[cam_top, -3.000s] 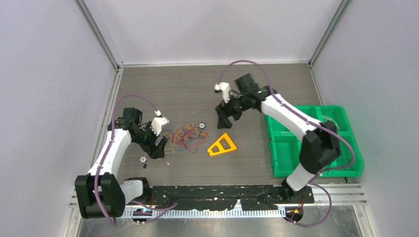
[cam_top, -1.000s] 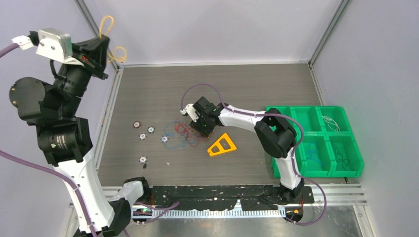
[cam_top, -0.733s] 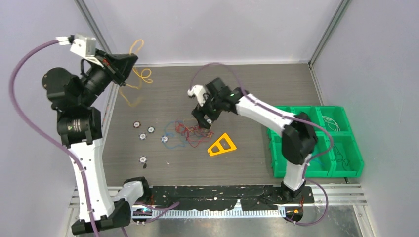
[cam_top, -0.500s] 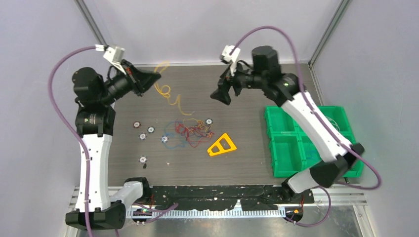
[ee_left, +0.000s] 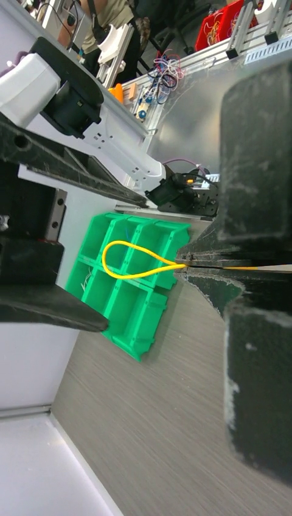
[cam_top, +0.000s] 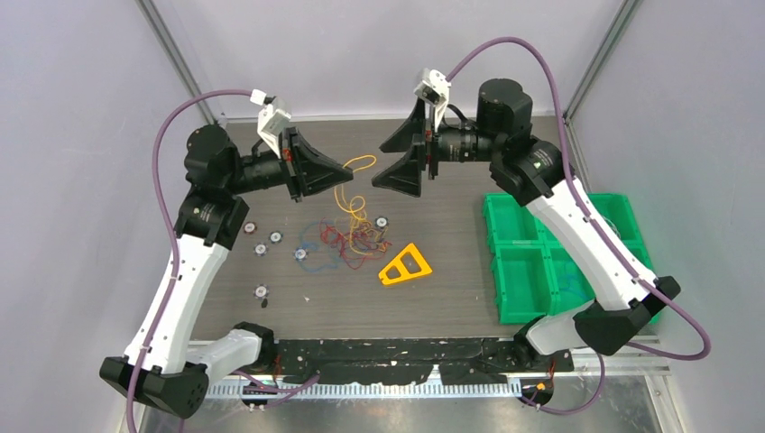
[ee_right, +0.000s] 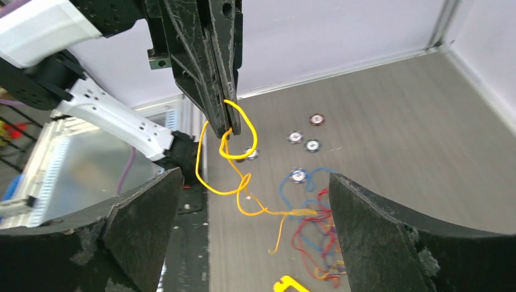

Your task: Untangle the cables

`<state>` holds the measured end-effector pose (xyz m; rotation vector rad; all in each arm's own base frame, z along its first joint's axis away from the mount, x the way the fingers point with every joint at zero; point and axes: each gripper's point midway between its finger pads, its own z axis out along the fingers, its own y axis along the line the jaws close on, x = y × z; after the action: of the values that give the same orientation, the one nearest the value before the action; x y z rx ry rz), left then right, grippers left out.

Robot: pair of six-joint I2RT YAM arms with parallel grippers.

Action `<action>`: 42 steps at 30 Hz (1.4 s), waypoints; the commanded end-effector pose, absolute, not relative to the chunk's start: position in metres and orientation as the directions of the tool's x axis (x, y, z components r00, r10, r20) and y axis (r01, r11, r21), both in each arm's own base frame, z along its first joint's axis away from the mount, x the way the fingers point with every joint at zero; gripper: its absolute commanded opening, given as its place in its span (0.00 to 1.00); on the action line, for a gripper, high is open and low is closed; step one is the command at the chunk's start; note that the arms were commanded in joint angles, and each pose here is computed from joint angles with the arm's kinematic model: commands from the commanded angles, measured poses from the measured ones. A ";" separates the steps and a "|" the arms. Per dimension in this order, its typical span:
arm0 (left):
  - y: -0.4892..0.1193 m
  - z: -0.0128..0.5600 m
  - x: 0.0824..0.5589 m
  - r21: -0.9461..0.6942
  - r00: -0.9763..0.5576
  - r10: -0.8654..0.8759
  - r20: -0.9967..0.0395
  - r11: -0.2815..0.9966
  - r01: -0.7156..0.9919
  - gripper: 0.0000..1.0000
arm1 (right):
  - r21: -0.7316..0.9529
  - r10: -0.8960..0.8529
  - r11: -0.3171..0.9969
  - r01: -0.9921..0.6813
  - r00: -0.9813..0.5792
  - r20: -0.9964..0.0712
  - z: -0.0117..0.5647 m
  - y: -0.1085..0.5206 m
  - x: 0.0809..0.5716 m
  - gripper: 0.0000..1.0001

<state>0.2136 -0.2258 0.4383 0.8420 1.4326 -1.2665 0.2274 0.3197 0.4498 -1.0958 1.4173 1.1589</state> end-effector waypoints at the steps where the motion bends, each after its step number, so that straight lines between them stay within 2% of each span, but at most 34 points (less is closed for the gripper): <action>1: -0.234 0.447 0.207 -0.210 -0.193 -0.118 -0.974 0.152 0.966 0.00 | 0.218 0.038 0.042 -0.975 -0.216 -0.976 0.477 0.327 0.212 0.95; 8: -0.242 0.445 0.204 -0.214 -0.201 -0.112 -0.973 0.124 0.969 0.00 | 0.269 0.078 -0.022 -0.963 -0.270 -0.960 0.483 0.337 0.213 0.87; 10: -0.243 0.446 0.206 -0.216 -0.201 -0.115 -0.973 0.129 0.968 0.00 | 0.289 0.091 -0.043 -0.956 -0.292 -0.952 0.486 0.340 0.213 0.77; 11: -0.243 0.446 0.207 -0.216 -0.201 -0.116 -0.973 0.132 0.967 0.00 | 0.300 0.093 -0.047 -0.953 -0.303 -0.948 0.486 0.341 0.214 0.68; 12: -0.243 0.447 0.207 -0.213 -0.198 -0.118 -0.973 0.134 0.968 0.00 | 0.296 0.098 -0.051 -0.954 -0.300 -0.949 0.487 0.341 0.215 0.63; 13: -0.243 0.447 0.208 -0.213 -0.198 -0.118 -0.973 0.134 0.968 0.00 | 0.297 0.096 -0.052 -0.953 -0.301 -0.949 0.486 0.342 0.216 0.51; 15: -0.243 0.448 0.209 -0.210 -0.195 -0.119 -0.974 0.136 0.968 0.00 | 0.296 0.091 -0.054 -0.954 -0.300 -0.950 0.484 0.342 0.215 0.38; 16: -0.243 0.448 0.209 -0.211 -0.196 -0.119 -0.973 0.136 0.968 0.00 | 0.296 0.086 -0.057 -0.953 -0.300 -0.950 0.483 0.342 0.215 0.36; 17: -0.243 0.449 0.208 -0.206 -0.190 -0.119 -0.975 0.136 0.969 0.00 | 0.297 0.079 -0.052 -0.953 -0.300 -0.950 0.481 0.341 0.214 0.38; 18: -0.243 0.449 0.209 -0.202 -0.186 -0.119 -0.975 0.137 0.970 0.00 | 0.289 0.075 -0.046 -0.956 -0.291 -0.954 0.479 0.341 0.215 0.48; 20: -0.243 0.451 0.209 -0.192 -0.175 -0.122 -0.977 0.141 0.971 0.00 | 0.289 0.061 -0.012 -0.957 -0.289 -0.955 0.472 0.339 0.219 0.63; 24: -0.243 0.453 0.209 -0.187 -0.170 -0.124 -0.978 0.142 0.972 0.00 | 0.309 0.034 0.045 -0.950 -0.308 -0.951 0.458 0.338 0.226 0.69; 25: -0.243 0.453 0.209 -0.186 -0.169 -0.124 -0.978 0.141 0.972 0.00 | 0.309 0.031 0.039 -0.950 -0.308 -0.951 0.457 0.338 0.224 0.65; 26: -0.243 0.452 0.209 -0.189 -0.172 -0.122 -0.977 0.139 0.972 0.00 | 0.309 0.031 0.030 -0.951 -0.308 -0.951 0.458 0.338 0.222 0.48; 27: -0.243 0.451 0.210 -0.192 -0.175 -0.122 -0.977 0.141 0.971 0.00 | 0.302 0.035 0.015 -0.953 -0.301 -0.953 0.459 0.338 0.220 0.39; 28: -0.243 0.450 0.210 -0.197 -0.181 -0.120 -0.976 0.142 0.970 0.00 | 0.295 0.040 0.010 -0.955 -0.295 -0.955 0.462 0.337 0.219 0.21; 29: -0.243 0.449 0.211 -0.201 -0.185 -0.118 -0.976 0.146 0.969 0.00 | 0.286 0.046 0.006 -0.958 -0.285 -0.957 0.465 0.335 0.219 0.14; 30: -0.243 0.447 0.211 -0.204 -0.189 -0.113 -0.975 0.149 0.968 0.00 | 0.276 0.053 0.006 -0.961 -0.275 -0.960 0.470 0.333 0.218 0.07; 34: -0.241 0.438 0.212 -0.206 -0.193 -0.090 -0.977 0.173 0.963 0.00 | 0.263 0.098 0.073 -0.962 -0.256 -0.962 0.481 0.309 0.236 0.06; 35: -0.240 0.436 0.212 -0.208 -0.196 -0.085 -0.977 0.182 0.961 0.08 | 0.267 0.107 0.087 -0.960 -0.257 -0.960 0.482 0.304 0.238 0.05; 36: -0.239 0.432 0.211 -0.212 -0.201 -0.077 -0.977 0.186 0.959 0.23 | 0.258 0.120 0.113 -0.960 -0.244 -0.962 0.485 0.293 0.242 0.05; 37: -0.239 0.430 0.210 -0.213 -0.203 -0.071 -0.977 0.188 0.959 0.43 | 0.257 0.127 0.125 -0.958 -0.242 -0.962 0.487 0.288 0.243 0.05; 38: -0.238 0.429 0.209 -0.213 -0.204 -0.065 -0.977 0.192 0.958 0.58 | 0.251 0.137 0.152 -0.956 -0.231 -0.963 0.489 0.277 0.245 0.05; 40: -0.236 0.423 0.209 -0.210 -0.204 -0.050 -0.978 0.213 0.954 0.71 | 0.241 0.145 0.191 -0.952 -0.216 -0.966 0.493 0.260 0.246 0.05; 42: -0.232 0.417 0.208 -0.201 -0.199 -0.034 -0.979 0.232 0.952 0.74 | 0.224 0.135 0.253 -0.941 -0.195 -0.971 0.493 0.238 0.247 0.05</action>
<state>0.2158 -0.2407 0.4199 0.9037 1.4473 -1.2432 0.2682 0.2766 0.4560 -0.8297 1.5005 1.3154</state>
